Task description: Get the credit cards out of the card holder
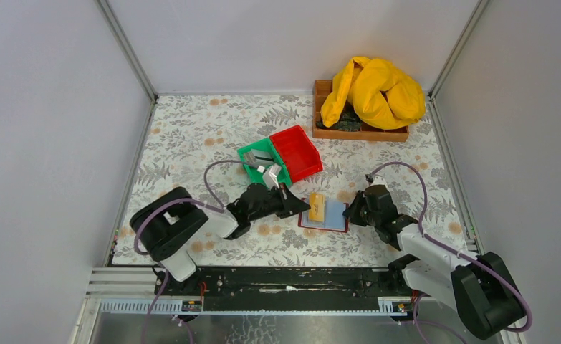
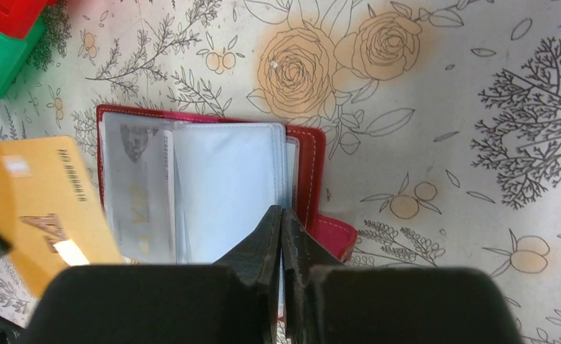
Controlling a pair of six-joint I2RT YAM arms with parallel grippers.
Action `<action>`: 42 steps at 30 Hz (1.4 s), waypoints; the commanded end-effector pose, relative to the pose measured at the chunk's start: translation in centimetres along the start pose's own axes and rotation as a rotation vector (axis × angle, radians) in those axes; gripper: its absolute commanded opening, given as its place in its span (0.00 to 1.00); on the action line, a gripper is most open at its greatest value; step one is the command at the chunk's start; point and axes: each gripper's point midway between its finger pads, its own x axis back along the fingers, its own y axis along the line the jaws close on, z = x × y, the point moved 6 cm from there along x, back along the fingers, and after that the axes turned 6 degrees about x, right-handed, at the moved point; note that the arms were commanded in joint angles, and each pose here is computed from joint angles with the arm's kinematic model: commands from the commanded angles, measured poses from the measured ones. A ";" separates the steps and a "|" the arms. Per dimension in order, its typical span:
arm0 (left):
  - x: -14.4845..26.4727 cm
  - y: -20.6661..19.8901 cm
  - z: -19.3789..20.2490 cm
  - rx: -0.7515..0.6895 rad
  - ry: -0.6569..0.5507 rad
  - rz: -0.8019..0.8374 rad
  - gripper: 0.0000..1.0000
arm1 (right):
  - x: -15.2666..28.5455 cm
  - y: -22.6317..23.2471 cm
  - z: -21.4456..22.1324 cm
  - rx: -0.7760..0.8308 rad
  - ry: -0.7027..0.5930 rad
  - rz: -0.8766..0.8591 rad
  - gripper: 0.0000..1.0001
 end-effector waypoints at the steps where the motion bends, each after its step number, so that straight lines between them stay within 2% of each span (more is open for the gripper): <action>1: 1.1 -1.6 -1.2 -0.075 -0.055 0.029 0.00 | 0.6 -0.2 0.6 0.005 0.003 -0.025 0.04; 4: 1.9 -3.8 -2.1 -0.108 -0.062 0.081 0.00 | 1.7 1.6 -0.2 0.016 -0.067 -0.181 0.04; 6: 2.5 -5.1 -2.9 -0.115 -0.055 0.116 0.00 | 3.0 3.1 -1.1 0.036 -0.141 -0.304 0.08; 9: 3.5 -6.7 -4.0 -0.117 -0.037 0.183 0.00 | 5.1 4.9 -2.7 0.067 -0.263 -0.441 0.28; 12: 4.6 -7.8 -4.8 -0.118 -0.033 0.238 0.00 | 7.4 6.5 -3.9 0.095 -0.340 -0.559 0.55; 14: 5.0 -8.3 -4.9 -0.122 -0.034 0.265 0.00 | 8.4 7.3 -4.3 0.112 -0.362 -0.625 0.64; 16: 5.5 -8.9 -4.8 -0.120 -0.025 0.302 0.00 | 9.1 8.0 -4.3 0.131 -0.371 -0.694 0.67; 20: 6.1 -9.5 -4.2 -0.103 0.010 0.370 0.00 | 9.4 8.9 -4.3 0.143 -0.374 -0.793 0.68; 31: 6.9 -10.2 -3.4 -0.059 0.040 0.492 0.00 | 9.3 9.7 -4.4 0.162 -0.358 -0.862 0.64; 36: 6.3 -9.6 -3.1 -0.047 0.046 0.473 0.00 | 9.8 9.9 -4.3 0.155 -0.367 -0.897 0.61; 38: 6.0 -9.4 -3.0 -0.045 0.049 0.467 0.00 | 9.8 9.8 -4.2 0.152 -0.366 -0.896 0.56; 42: 5.8 -9.2 -2.9 -0.041 0.043 0.464 0.00 | 9.9 9.9 -4.0 0.146 -0.359 -0.910 0.38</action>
